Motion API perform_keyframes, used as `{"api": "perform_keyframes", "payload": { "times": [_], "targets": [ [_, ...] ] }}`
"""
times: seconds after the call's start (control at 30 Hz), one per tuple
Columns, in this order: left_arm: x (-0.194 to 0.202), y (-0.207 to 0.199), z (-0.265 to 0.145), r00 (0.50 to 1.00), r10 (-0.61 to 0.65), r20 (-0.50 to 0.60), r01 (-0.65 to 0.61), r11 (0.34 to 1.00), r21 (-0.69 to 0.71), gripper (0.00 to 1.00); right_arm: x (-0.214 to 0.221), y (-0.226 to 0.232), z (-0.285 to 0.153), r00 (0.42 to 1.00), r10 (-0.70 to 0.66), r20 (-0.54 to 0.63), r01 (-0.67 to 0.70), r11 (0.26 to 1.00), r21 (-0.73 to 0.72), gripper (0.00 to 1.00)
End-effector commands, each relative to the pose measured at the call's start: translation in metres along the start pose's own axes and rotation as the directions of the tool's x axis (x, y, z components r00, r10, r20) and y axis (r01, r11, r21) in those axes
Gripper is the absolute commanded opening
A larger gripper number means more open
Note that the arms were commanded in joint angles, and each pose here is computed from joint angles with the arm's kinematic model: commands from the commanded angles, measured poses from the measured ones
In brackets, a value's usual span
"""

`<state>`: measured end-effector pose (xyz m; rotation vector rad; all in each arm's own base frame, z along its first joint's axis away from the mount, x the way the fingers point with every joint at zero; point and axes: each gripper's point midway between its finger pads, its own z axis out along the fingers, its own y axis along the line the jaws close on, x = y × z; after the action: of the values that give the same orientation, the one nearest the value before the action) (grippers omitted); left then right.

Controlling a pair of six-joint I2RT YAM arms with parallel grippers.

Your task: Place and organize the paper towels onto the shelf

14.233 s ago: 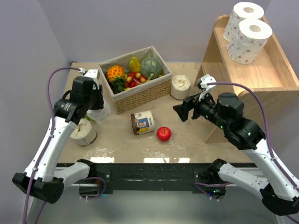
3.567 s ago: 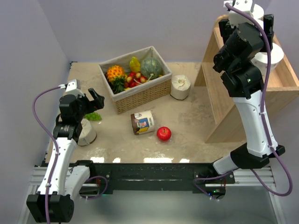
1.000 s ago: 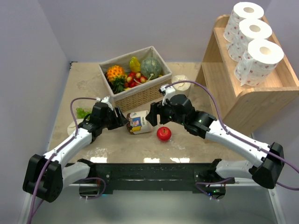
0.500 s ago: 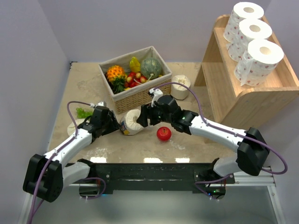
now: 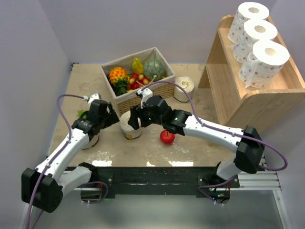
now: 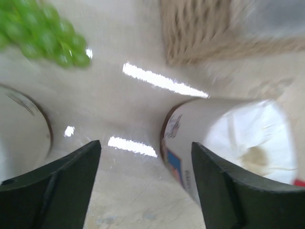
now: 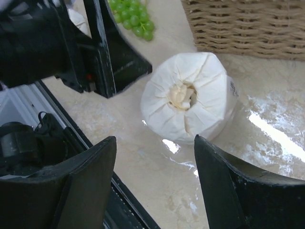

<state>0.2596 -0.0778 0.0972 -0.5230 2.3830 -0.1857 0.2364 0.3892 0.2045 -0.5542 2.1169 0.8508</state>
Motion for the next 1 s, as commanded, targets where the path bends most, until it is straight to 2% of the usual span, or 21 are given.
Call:
{"api": "perform_keyframes", "payload": {
  "times": [0.0, 0.1, 0.17, 0.2, 0.27, 0.4, 0.53, 0.7, 0.97],
  "targets": [
    [-0.094, 0.008, -0.045, 0.955, -0.017, 0.297, 0.048, 0.994, -0.097, 0.86, -0.01, 0.008, 0.011, 0.997, -0.081, -0.011, 0.082, 0.995, 0.061, 0.69],
    [-0.138, 0.031, -0.062, 0.899, -0.061, 0.433, 0.132, 0.982, -0.137, 0.95, -0.016, 0.019, 0.024, 0.993, -0.113, -0.025, 0.114, 0.99, 0.083, 0.69],
    [-0.16, 0.048, -0.072, 0.86, -0.11, 0.498, 0.2, 0.971, -0.131, 1.0, -0.002, 0.017, 0.038, 0.988, -0.128, -0.082, 0.137, 0.984, 0.111, 0.68],
    [-0.164, 0.05, -0.074, 0.855, -0.119, 0.505, 0.207, 0.971, -0.121, 1.0, -0.01, 0.024, 0.04, 0.988, -0.135, -0.071, 0.142, 0.984, 0.107, 0.68],
    [-0.172, 0.056, -0.079, 0.845, -0.111, 0.523, 0.214, 0.967, -0.141, 1.0, 0.004, 0.021, 0.052, 0.98, -0.154, -0.124, 0.171, 0.976, 0.135, 0.68],
    [-0.164, 0.063, -0.075, 0.859, -0.064, 0.508, 0.176, 0.969, -0.175, 1.0, 0.007, 0.024, 0.067, 0.971, -0.187, -0.149, 0.21, 0.965, 0.16, 0.68],
    [-0.144, 0.068, -0.072, 0.865, -0.06, 0.498, 0.156, 0.976, -0.154, 1.0, 0.012, 0.02, 0.076, 0.962, -0.21, -0.171, 0.243, 0.949, 0.202, 0.66],
    [-0.148, 0.07, -0.087, 0.837, -0.061, 0.543, 0.162, 0.977, -0.141, 1.0, 0.022, 0.012, 0.087, 0.943, -0.248, -0.221, 0.3, 0.922, 0.245, 0.66],
    [-0.148, 0.07, -0.088, 0.834, -0.069, 0.547, 0.171, 0.976, -0.138, 1.0, 0.042, -0.01, 0.098, 0.897, -0.308, -0.316, 0.405, 0.86, 0.312, 0.66]
  ]
}}
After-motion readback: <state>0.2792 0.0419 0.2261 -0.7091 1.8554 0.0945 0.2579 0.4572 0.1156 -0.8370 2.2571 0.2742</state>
